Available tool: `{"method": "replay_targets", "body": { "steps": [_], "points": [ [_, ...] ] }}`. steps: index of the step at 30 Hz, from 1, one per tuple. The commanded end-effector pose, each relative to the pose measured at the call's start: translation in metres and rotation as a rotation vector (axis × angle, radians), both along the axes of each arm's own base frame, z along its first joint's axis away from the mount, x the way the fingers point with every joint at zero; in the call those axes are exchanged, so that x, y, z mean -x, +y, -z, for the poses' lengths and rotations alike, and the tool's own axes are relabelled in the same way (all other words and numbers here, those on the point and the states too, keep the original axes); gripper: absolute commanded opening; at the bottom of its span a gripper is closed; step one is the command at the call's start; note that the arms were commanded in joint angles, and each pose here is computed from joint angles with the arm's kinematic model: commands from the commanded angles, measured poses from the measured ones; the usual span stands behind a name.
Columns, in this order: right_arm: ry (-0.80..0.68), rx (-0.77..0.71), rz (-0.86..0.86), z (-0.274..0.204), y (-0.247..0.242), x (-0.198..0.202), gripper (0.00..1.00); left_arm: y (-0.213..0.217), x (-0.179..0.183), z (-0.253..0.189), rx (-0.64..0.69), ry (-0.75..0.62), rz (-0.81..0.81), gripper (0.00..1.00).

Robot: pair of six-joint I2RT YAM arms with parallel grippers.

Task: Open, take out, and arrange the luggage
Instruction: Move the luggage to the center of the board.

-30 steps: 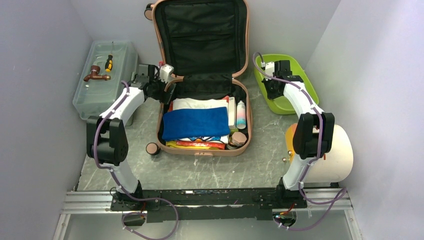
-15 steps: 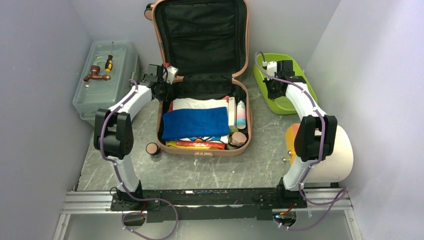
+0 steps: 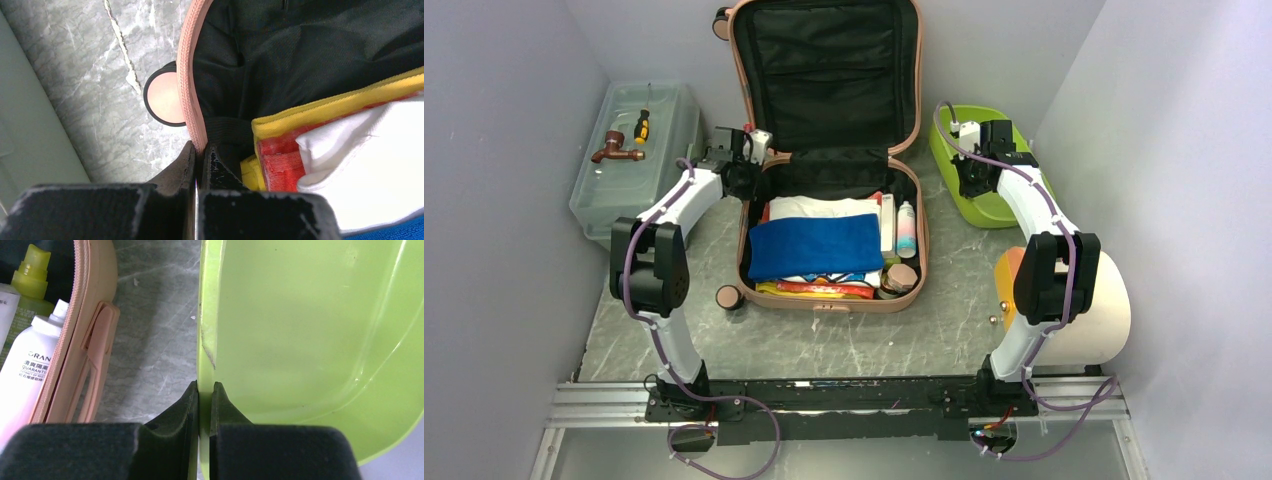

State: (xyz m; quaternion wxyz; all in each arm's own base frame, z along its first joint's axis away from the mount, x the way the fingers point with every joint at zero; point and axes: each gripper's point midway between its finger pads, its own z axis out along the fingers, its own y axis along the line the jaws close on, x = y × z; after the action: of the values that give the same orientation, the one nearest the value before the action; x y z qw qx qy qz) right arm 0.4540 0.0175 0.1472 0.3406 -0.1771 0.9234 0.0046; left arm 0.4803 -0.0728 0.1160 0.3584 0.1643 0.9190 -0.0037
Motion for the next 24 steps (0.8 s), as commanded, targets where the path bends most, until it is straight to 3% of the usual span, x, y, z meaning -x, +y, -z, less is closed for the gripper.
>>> {"method": "replay_targets", "body": {
  "steps": [1, 11, 24],
  "points": [
    [-0.174, 0.014, -0.017, -0.047, -0.003, -0.018, 0.0, 0.127, -0.001, -0.025, -0.256, -0.057, -0.296, 0.0],
    [-0.184, 0.014, -0.043, -0.054, -0.001, -0.015, 0.0, 0.199, 0.012, -0.039, -0.21, -0.066, -0.468, 0.0],
    [-0.182, 0.006, -0.126, -0.057, 0.008, -0.006, 0.0, 0.21, 0.014, -0.035, -0.18, -0.056, -0.496, 0.0]
  ]
}}
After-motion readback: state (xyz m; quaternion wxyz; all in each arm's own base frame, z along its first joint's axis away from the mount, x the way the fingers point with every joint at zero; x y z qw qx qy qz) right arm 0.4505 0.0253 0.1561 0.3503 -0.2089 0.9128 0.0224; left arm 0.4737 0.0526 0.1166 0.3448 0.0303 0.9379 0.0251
